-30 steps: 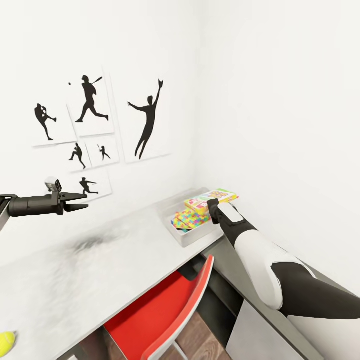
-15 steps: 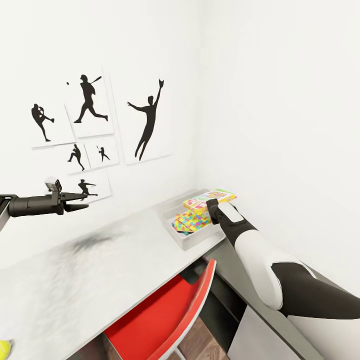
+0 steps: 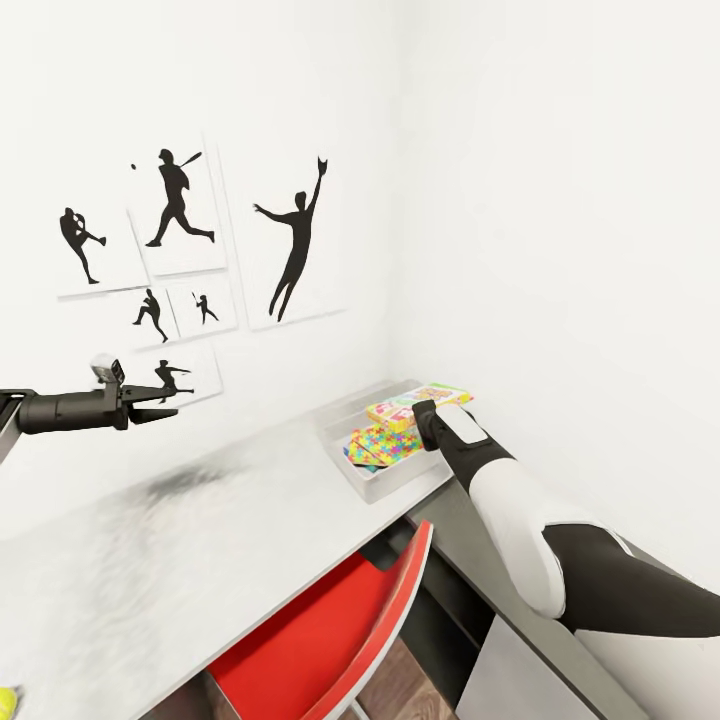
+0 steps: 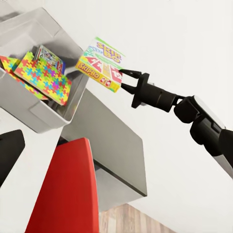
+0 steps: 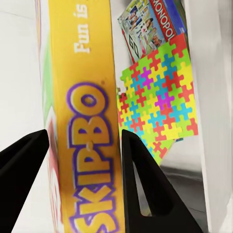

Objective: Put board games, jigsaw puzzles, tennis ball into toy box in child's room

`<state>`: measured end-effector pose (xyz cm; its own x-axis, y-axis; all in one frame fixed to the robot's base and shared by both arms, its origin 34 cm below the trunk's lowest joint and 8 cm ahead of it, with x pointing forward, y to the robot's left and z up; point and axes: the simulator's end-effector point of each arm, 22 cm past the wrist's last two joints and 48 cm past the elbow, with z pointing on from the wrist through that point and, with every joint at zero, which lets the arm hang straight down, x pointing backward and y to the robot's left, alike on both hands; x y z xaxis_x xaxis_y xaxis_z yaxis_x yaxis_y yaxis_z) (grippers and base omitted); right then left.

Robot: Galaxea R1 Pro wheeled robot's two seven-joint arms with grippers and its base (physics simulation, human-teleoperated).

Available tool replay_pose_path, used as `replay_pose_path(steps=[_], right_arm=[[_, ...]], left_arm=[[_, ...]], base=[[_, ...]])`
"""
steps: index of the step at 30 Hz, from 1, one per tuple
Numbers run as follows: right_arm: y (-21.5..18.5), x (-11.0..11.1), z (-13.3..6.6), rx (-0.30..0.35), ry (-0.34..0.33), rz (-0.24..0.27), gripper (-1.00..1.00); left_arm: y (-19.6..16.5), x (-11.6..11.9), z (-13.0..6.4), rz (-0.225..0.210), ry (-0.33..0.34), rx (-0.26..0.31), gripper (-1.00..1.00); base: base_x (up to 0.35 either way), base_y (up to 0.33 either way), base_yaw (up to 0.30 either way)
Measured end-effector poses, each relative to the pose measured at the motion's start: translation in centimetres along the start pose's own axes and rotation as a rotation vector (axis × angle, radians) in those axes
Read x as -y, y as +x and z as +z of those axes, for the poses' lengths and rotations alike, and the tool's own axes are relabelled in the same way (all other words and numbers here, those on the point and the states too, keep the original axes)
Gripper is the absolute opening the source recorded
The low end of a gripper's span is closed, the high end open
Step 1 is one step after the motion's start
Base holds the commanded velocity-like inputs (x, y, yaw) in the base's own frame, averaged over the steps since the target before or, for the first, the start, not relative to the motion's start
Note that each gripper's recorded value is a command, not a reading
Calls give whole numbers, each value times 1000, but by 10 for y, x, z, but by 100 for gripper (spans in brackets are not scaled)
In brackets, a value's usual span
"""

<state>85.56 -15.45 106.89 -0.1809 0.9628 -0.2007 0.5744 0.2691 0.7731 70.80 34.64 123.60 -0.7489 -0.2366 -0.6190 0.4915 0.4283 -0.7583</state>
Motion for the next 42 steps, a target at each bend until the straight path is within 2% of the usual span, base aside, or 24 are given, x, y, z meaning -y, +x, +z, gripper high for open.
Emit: replay_pose_path(steps=[19, 26, 42], right_arm=[[0, 3, 0, -1, 17, 0, -100], [9, 7, 0, -39, 31, -15, -100], [8, 3, -1, -42, 33, -18, -100]], left_arm=[[-1, 0, -1, -1, 0, 3, 100], [-1, 0, -1, -2, 1, 3, 100], [-1, 1, -1, -2, 2, 3, 100]], base=[[67, 12, 0], [25, 14, 0], [2, 0, 0]])
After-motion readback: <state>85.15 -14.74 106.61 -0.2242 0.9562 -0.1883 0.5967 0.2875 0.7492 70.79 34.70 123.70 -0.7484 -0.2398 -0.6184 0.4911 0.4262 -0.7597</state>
